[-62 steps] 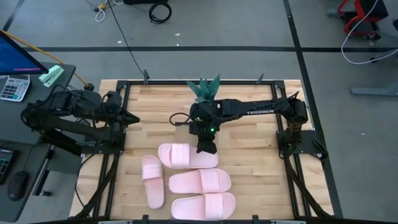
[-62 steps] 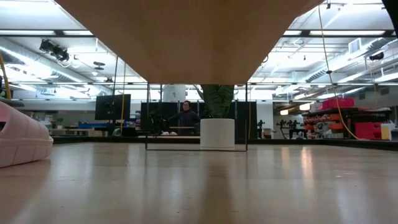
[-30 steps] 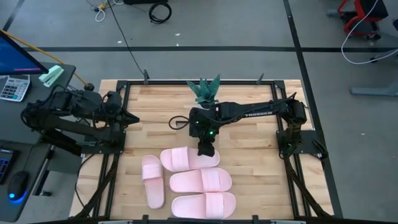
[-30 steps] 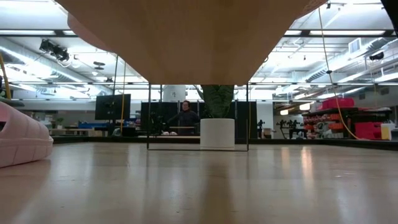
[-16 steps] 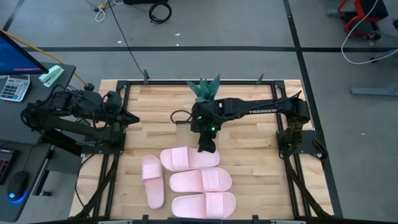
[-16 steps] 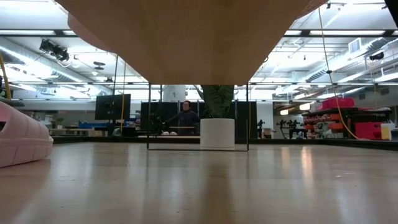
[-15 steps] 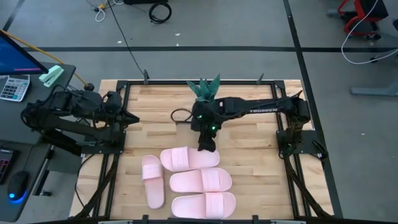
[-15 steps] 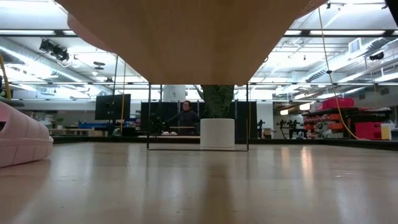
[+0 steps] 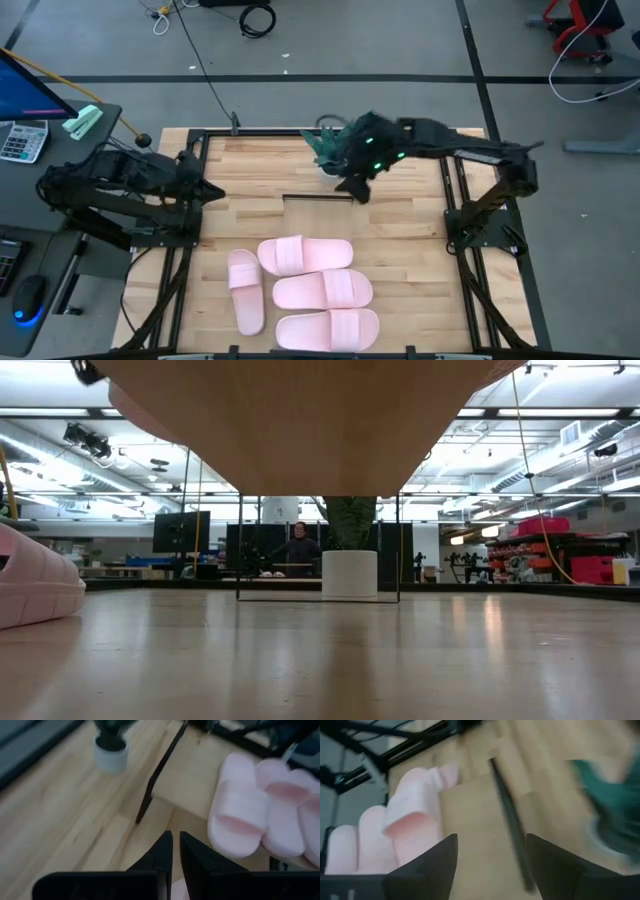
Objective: Pick and place slides into the shelf
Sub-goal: Put the pink slide on the shelf
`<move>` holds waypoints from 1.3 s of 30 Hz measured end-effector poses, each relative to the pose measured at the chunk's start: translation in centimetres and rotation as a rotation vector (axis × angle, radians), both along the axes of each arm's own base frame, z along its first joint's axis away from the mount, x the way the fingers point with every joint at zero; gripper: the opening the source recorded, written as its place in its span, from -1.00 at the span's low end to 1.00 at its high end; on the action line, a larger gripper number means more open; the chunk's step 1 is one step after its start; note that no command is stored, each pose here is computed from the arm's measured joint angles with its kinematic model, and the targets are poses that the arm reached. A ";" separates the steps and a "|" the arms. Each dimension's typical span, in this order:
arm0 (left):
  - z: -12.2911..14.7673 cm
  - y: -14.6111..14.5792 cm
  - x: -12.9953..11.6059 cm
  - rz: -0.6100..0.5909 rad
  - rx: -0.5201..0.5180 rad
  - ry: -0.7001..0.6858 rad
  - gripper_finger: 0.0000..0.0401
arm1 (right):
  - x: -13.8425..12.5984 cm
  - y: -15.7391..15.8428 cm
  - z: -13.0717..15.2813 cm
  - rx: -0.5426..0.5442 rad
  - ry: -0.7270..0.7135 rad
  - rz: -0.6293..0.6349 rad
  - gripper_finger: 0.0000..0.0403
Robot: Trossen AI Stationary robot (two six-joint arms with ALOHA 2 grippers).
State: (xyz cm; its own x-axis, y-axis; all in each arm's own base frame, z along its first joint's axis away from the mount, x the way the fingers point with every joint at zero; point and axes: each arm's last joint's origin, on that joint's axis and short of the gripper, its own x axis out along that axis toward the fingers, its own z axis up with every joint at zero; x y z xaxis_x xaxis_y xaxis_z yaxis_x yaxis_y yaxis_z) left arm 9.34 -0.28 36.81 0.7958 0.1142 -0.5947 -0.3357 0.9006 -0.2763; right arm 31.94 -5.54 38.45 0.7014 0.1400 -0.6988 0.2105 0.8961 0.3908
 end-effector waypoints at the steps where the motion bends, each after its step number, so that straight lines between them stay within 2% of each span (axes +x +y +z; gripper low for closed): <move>1: -0.6 0.0 0.2 0.008 -0.011 0.020 -0.82 | -0.7 -0.2 0.5 -0.016 0.000 -0.023 0.18; 7: -5.1 -0.3 1.5 0.018 -0.075 0.151 -0.80 | -4.6 -0.2 2.9 -0.097 -0.002 -0.126 0.18; 13: -9.6 -0.6 2.5 -0.013 -0.173 0.261 -0.79 | -6.6 0.2 3.9 -0.106 0.001 -0.189 0.18; 17: -12.2 -0.8 2.5 -0.014 -0.234 0.333 -0.78 | -6.8 1.0 4.1 -0.098 0.001 -0.182 0.18; 23: -16.1 -1.0 2.5 -0.048 -0.406 0.405 -0.78 | -6.6 2.1 3.7 -0.096 0.038 -0.135 0.18; 30: -18.9 -0.6 2.9 -0.079 -0.512 0.371 -0.77 | -6.4 3.1 3.4 -0.073 0.054 -0.119 0.18; 39: -21.7 0.0 2.6 -0.102 -0.581 0.346 -0.53 | -6.3 4.7 3.3 -0.033 0.057 -0.094 0.18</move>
